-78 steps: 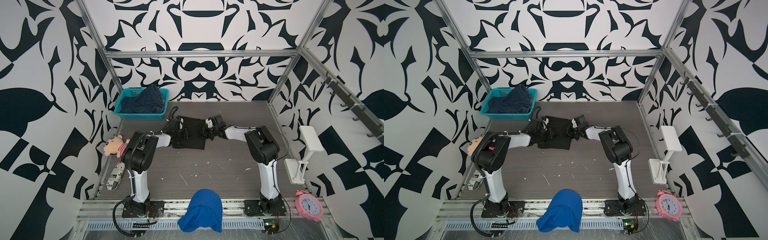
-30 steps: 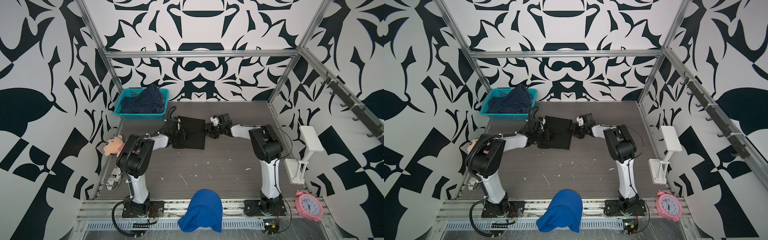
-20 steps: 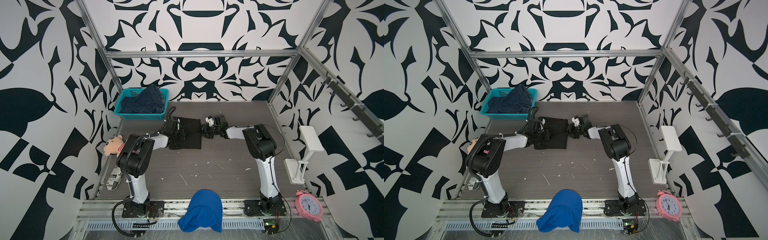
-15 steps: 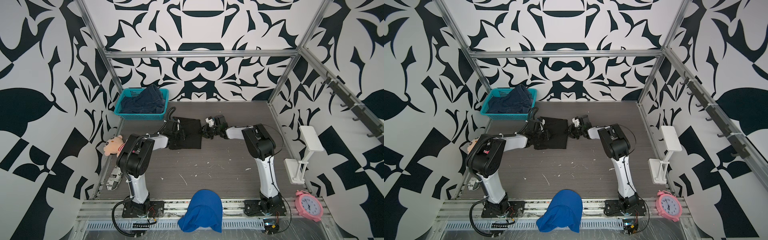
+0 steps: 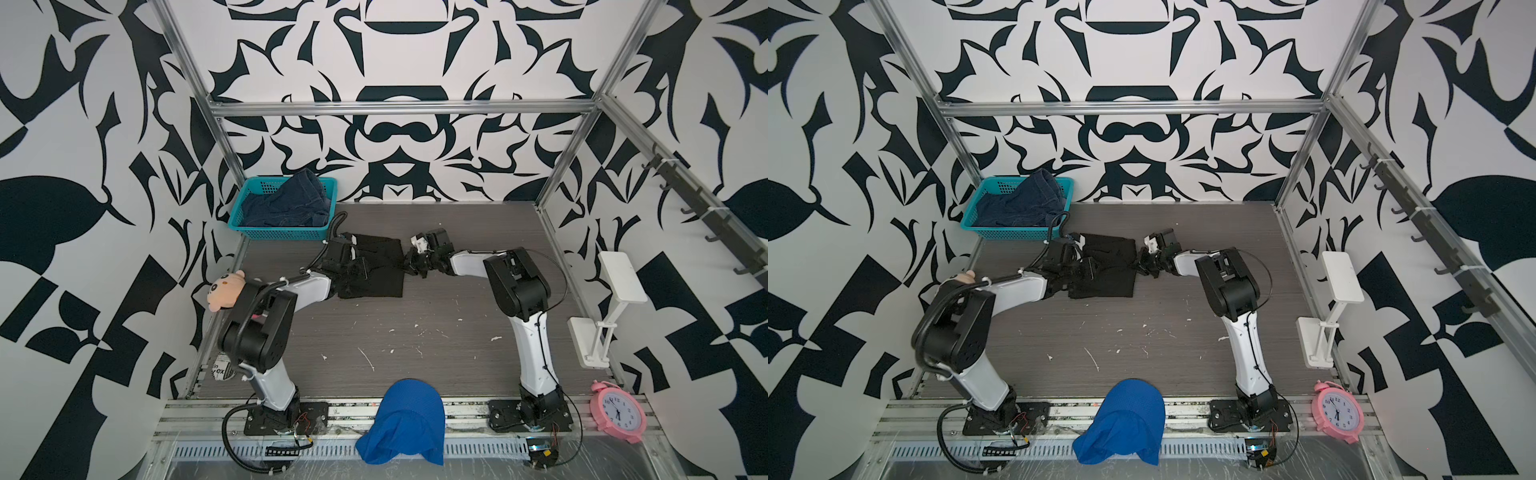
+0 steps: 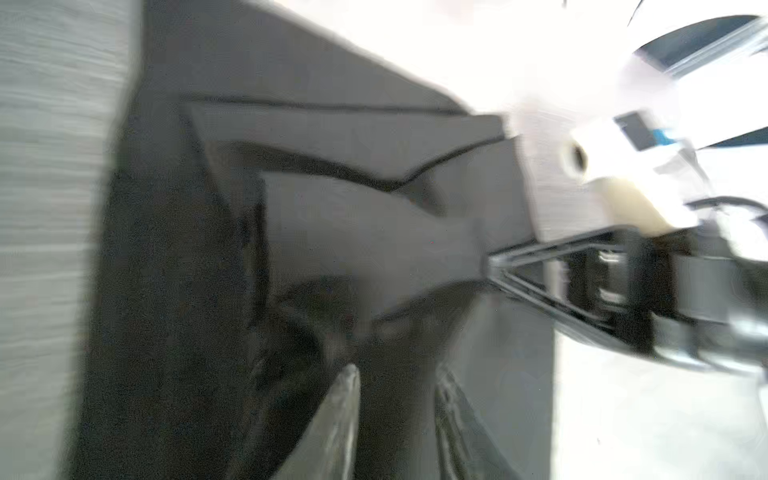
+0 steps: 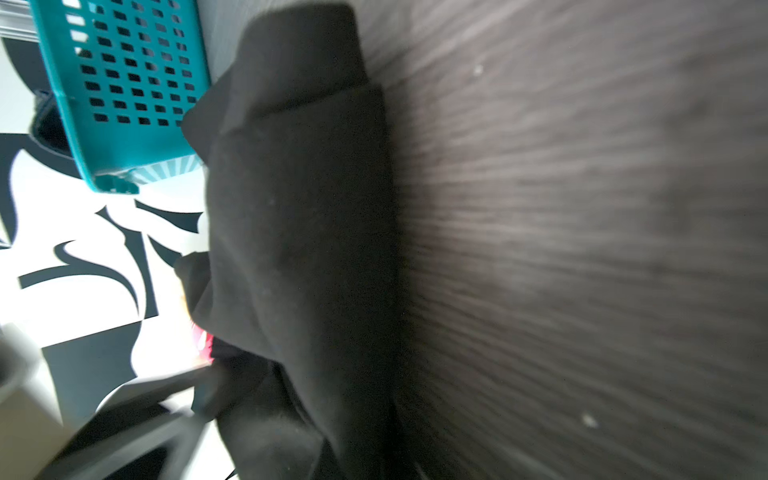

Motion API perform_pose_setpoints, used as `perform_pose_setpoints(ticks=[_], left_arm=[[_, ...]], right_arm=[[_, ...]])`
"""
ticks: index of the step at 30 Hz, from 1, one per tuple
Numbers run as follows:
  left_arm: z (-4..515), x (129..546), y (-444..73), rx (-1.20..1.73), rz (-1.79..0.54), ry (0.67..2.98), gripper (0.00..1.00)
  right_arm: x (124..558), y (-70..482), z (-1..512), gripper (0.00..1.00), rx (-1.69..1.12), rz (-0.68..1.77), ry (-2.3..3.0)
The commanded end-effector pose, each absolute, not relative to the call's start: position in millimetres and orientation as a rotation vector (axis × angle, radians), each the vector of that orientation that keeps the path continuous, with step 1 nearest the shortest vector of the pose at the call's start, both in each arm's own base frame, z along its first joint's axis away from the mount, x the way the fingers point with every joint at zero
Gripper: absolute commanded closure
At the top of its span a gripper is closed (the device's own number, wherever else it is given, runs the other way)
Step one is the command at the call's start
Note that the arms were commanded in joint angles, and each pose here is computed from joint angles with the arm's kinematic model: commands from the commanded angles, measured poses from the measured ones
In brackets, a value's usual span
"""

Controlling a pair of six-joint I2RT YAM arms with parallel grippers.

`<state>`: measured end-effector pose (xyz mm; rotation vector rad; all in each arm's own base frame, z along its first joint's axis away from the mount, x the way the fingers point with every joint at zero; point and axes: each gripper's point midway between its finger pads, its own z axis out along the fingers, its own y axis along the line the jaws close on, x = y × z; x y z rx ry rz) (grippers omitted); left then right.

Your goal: Fold and stack the skirts

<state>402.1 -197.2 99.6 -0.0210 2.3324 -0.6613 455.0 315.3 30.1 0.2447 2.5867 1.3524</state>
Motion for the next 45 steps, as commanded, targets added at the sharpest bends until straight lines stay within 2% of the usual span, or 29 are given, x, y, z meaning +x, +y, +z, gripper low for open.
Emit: perform_pose_setpoints(ticks=[1, 2, 5, 11, 21, 29, 38, 45], left_arm=[[158, 393, -179, -0.051, -0.624, 2.199, 0.21], [171, 387, -170, -0.07, -0.601, 2.161, 0.0], [205, 369, -150, -0.1, -0.573, 2.054, 0.01], [221, 348, -124, -0.167, -0.505, 1.988, 0.01], [230, 343, -132, -0.107, -0.544, 1.98, 0.01], [226, 348, -135, -0.106, -0.548, 1.998, 0.01], [227, 348, -132, -0.12, -0.534, 1.999, 0.01], [224, 342, -127, -0.13, -0.521, 1.998, 0.01]], right_arm=[[479, 281, 50, 1.0, 0.248, 1.181, 2.577], [485, 270, 56, 1.0, 0.252, 1.147, 2.57], [499, 243, 70, 1.0, 0.275, 1.092, 2.537], [524, 176, 86, 1.0, 0.37, 0.956, 2.494], [541, 41, 110, 1.0, 0.728, 0.82, 2.33], [532, -49, 118, 1.0, 0.988, 0.697, 2.157], [510, -93, 110, 1.0, 1.246, 0.634, 1.907], [481, -128, 126, 1.0, 1.373, 0.572, 1.69]])
